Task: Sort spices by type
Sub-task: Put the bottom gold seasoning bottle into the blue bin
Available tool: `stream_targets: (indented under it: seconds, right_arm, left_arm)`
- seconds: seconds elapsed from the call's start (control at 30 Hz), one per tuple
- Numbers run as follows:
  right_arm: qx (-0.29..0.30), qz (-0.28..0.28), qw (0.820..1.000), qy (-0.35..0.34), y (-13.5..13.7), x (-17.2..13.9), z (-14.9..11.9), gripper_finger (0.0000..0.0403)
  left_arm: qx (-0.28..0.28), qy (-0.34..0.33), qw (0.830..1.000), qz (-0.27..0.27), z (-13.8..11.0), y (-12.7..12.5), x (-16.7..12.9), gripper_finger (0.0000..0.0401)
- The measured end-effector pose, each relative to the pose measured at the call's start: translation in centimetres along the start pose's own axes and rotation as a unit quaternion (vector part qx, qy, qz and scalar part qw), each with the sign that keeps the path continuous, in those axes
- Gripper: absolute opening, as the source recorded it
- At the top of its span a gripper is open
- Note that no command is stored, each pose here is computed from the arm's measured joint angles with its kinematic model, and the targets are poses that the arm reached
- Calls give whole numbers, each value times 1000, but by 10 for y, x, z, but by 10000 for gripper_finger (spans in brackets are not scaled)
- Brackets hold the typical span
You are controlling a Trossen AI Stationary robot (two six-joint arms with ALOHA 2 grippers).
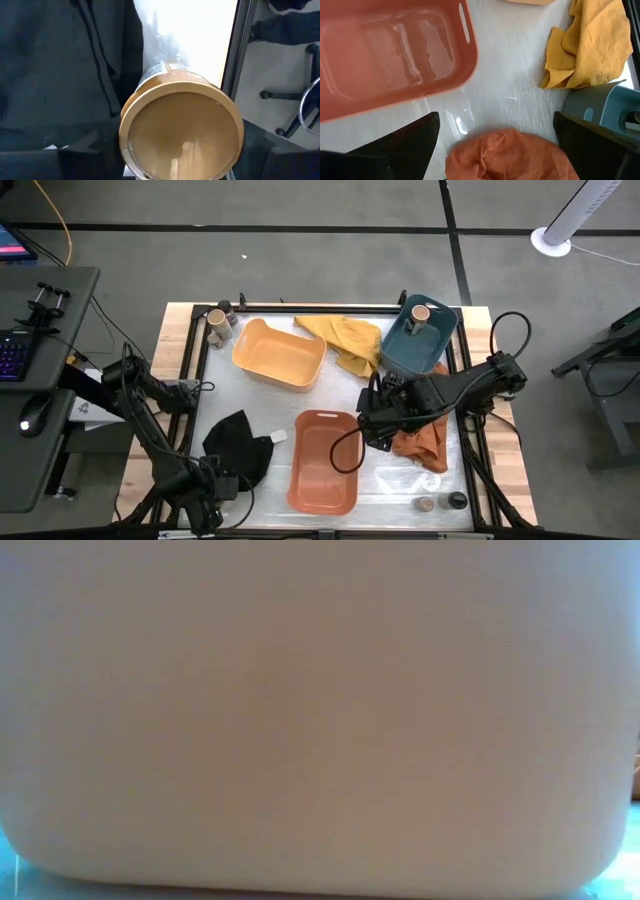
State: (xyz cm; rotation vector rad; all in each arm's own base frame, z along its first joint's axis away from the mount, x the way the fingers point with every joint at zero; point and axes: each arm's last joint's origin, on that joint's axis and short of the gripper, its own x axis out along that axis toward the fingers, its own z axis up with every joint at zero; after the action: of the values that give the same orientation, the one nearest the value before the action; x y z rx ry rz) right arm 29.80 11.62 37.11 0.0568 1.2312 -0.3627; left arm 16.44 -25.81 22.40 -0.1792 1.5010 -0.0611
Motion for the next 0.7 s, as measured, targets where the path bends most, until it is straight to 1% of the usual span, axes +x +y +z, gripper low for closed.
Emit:
stream_targets:
  seconds: [0.07,0.17,0.23,0.33,0.47,0.53,0.6,0.7]
  right_arm:
    - [4,5,1000,-8,-4,-6,-2,387]
    - [25,15,999,-22,-11,-17,-5,387]
    - [44,22,998,-31,-17,-24,-8,387]
    - [73,20,995,-60,-23,-35,-12,387]
    - [111,-1,989,-101,-30,-45,-16,387]
    - [141,-17,982,-123,-35,-49,-17,387]
    - [181,-41,971,-153,-41,-53,-18,387]
    - [252,-71,943,-205,-56,-59,-17,387]
  left_arm:
    - [-3,-6,1000,-7,5,4,-9,239]
    - [-6,-25,999,-28,14,13,-34,239]
    - [-8,-43,999,-26,17,24,-53,239]
    - [-16,-105,994,-15,25,44,-89,239]
    - [-46,-206,977,17,46,81,-128,239]
    - [-55,-251,966,36,61,99,-142,239]
    - [-52,-279,957,66,76,118,-150,239]
    - [-34,-318,941,109,105,145,-154,239]
